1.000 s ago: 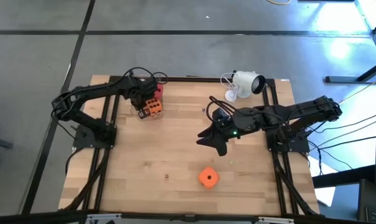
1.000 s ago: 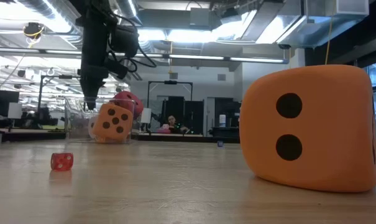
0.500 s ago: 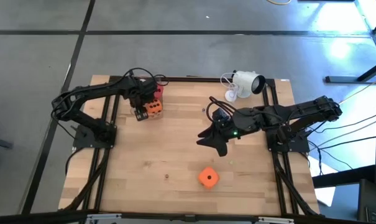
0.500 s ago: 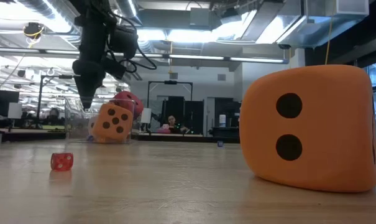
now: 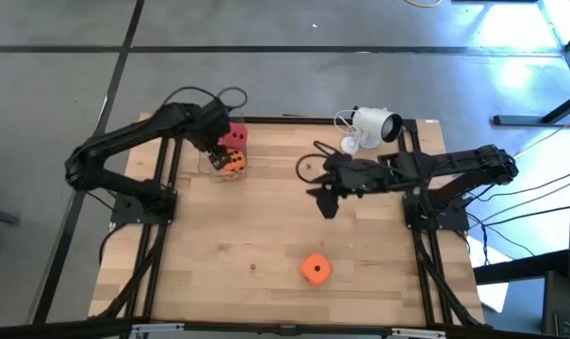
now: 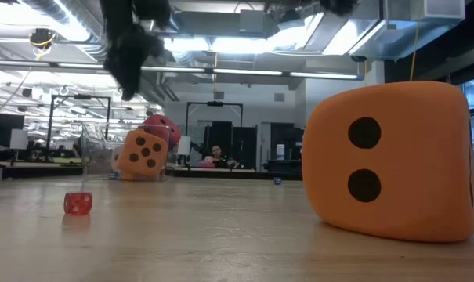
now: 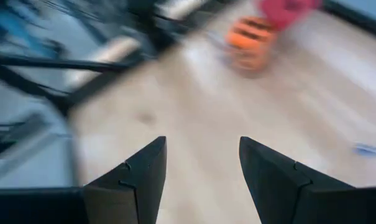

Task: Pick & Place Dice
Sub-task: Put the small blue dice into the transparent bin

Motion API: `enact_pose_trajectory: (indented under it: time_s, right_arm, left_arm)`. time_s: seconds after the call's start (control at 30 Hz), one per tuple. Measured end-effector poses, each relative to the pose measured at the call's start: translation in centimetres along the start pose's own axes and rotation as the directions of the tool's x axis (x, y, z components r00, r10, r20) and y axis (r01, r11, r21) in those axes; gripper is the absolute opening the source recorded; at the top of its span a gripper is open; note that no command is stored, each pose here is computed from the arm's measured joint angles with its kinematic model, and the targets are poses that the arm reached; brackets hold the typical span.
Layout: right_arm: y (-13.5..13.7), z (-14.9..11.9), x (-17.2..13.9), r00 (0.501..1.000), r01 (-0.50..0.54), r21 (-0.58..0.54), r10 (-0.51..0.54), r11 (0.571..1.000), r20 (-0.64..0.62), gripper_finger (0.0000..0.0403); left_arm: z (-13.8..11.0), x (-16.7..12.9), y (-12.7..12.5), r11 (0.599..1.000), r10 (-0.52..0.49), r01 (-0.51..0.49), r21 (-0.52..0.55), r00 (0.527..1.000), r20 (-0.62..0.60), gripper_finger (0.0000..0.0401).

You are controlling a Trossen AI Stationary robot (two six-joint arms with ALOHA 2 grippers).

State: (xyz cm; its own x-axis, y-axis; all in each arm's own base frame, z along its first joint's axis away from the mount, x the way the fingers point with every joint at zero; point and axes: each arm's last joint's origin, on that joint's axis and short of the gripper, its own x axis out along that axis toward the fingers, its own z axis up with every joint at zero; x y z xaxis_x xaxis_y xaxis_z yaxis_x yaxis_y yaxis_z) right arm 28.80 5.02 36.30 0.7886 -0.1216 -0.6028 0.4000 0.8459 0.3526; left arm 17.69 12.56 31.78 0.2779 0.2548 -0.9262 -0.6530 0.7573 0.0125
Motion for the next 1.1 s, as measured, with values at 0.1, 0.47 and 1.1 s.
enact_pose_trajectory:
  time_s: [0.1, 0.47, 1.1]
  right_arm:
    - [-1.9, 0.3, 1.0, 0.992, 0.122, -0.055, -0.124, 0.991, -0.038, 0.0201]
    - [-7.1, 1.0, 9.0, 0.931, 0.262, -0.217, -0.305, 0.940, -0.199, 0.0201]
    - [-16.3, 0.3, 16.3, 0.810, 0.144, -0.415, -0.348, 0.899, -0.472, 0.0201]
  left_arm:
    - [0.0, -2.3, -0.7, 0.994, -0.086, 0.097, -0.050, 0.979, 0.187, 0.0209]
    - [-2.0, -6.9, -3.0, 0.912, -0.314, 0.407, 0.054, 0.607, 0.731, 0.0210]
    - [-3.7, -5.1, -3.3, 0.916, -0.346, 0.382, 0.125, 0.590, 0.730, 0.0210]
